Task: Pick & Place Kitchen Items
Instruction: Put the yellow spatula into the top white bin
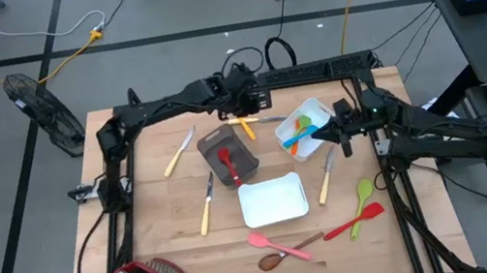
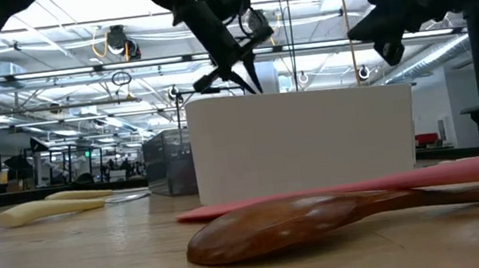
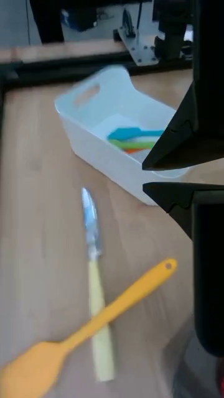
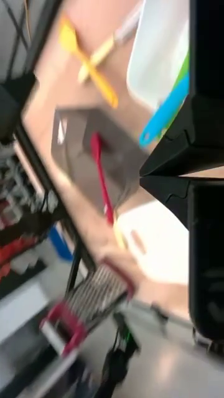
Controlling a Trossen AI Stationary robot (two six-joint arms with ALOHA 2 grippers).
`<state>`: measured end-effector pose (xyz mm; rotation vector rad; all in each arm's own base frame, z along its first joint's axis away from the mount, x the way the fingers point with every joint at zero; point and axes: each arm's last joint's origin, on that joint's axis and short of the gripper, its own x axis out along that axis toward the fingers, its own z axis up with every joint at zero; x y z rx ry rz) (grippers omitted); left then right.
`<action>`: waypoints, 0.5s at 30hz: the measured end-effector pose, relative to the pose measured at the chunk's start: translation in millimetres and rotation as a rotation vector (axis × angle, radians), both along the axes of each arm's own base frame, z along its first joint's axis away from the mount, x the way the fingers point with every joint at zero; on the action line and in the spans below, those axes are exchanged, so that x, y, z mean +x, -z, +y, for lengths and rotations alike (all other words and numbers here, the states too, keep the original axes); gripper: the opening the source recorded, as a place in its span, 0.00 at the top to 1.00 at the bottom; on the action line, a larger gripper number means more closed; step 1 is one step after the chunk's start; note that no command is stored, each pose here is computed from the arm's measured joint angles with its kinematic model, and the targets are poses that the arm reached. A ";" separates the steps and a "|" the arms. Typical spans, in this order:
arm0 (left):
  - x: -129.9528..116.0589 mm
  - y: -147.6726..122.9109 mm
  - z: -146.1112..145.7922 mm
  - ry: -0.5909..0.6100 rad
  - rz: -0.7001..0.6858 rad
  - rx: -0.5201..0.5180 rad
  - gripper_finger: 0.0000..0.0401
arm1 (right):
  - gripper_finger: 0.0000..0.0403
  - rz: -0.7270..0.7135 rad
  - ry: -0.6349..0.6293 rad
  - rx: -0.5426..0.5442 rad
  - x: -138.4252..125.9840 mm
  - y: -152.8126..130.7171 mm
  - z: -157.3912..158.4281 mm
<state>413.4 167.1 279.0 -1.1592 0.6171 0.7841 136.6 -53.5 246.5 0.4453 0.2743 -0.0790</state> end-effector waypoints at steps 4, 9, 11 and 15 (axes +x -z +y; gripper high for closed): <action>1.1 11.4 8.1 -0.039 0.013 -0.050 0.90 | 1.00 0.046 0.074 -0.042 -9.2 0.5 3.3; -0.5 18.1 17.5 -0.088 0.013 -0.100 0.90 | 1.00 0.085 0.102 -0.045 -19.4 2.6 7.0; -1.8 21.1 21.0 -0.103 0.024 -0.107 0.90 | 1.00 0.080 0.099 -0.055 -21.6 1.8 8.1; -0.1 28.8 24.3 -0.134 0.035 -0.124 0.90 | 1.00 0.060 0.097 -0.070 -23.6 -0.4 9.0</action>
